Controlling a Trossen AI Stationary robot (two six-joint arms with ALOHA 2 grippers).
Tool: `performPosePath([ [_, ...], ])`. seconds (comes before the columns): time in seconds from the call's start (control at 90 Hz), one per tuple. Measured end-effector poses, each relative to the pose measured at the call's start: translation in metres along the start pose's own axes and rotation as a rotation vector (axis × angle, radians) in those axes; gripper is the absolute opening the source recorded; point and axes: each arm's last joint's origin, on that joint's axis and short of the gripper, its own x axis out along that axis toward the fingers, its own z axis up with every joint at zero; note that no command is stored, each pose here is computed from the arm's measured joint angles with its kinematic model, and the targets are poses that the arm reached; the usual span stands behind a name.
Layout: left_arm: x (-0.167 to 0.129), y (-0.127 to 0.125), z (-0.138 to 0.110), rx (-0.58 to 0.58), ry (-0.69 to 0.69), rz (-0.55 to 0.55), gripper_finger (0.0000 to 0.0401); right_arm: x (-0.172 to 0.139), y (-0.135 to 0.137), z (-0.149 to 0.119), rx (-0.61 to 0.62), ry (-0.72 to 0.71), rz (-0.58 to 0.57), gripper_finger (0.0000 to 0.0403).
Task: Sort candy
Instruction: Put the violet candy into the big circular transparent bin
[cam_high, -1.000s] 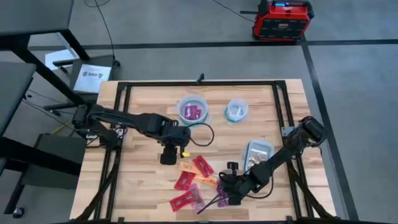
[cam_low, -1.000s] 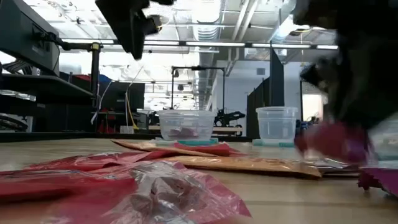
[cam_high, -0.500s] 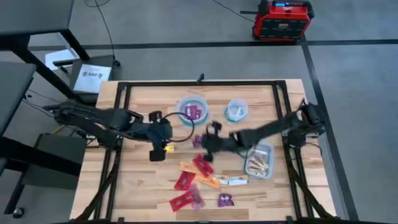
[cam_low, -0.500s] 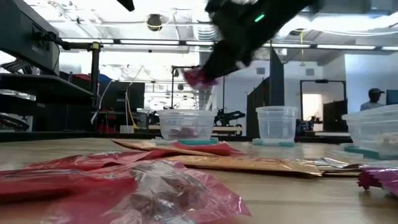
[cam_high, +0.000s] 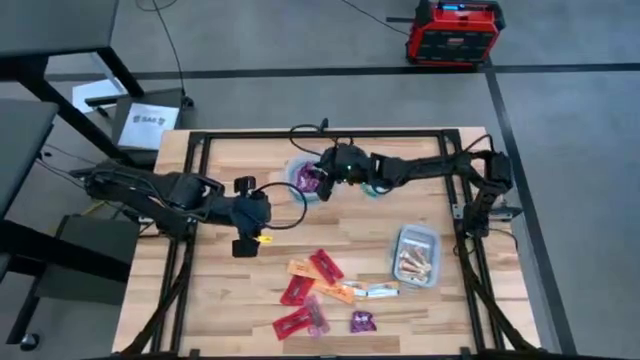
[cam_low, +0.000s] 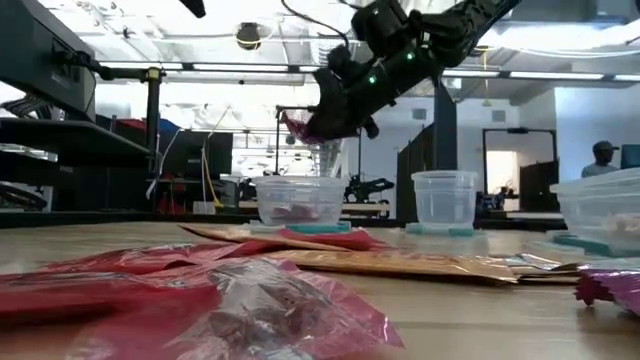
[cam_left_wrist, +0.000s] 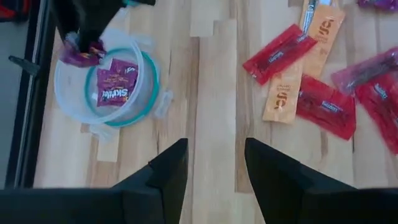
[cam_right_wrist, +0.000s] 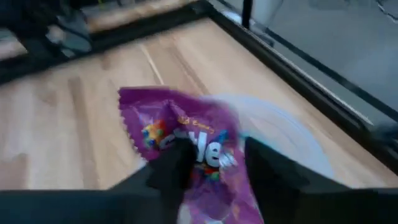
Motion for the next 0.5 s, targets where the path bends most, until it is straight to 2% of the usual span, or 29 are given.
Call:
performPosePath([
  [0.089, 0.0, 0.0, 0.0, 0.006, 0.003, 0.001, 0.0143, -0.006, -0.001, 0.002, -0.005, 0.017, -0.003, 0.023],
  [0.178, 0.0, 0.0, 0.0, 0.006, 0.003, 0.002, 0.0143, -0.015, 0.006, 0.007, -0.039, -0.003, 0.013, 0.0256],
  [0.367, 0.0, 0.0, 0.0, 0.001, 0.003, 0.002, 0.0143, -0.048, 0.031, 0.014, -0.11, 0.015, 0.083, 0.0264],
  [0.5, 0.0, 0.0, 0.0, -0.001, 0.002, 0.002, 0.0143, -0.087, 0.07, 0.005, -0.2, 0.113, 0.19, 0.0265],
])
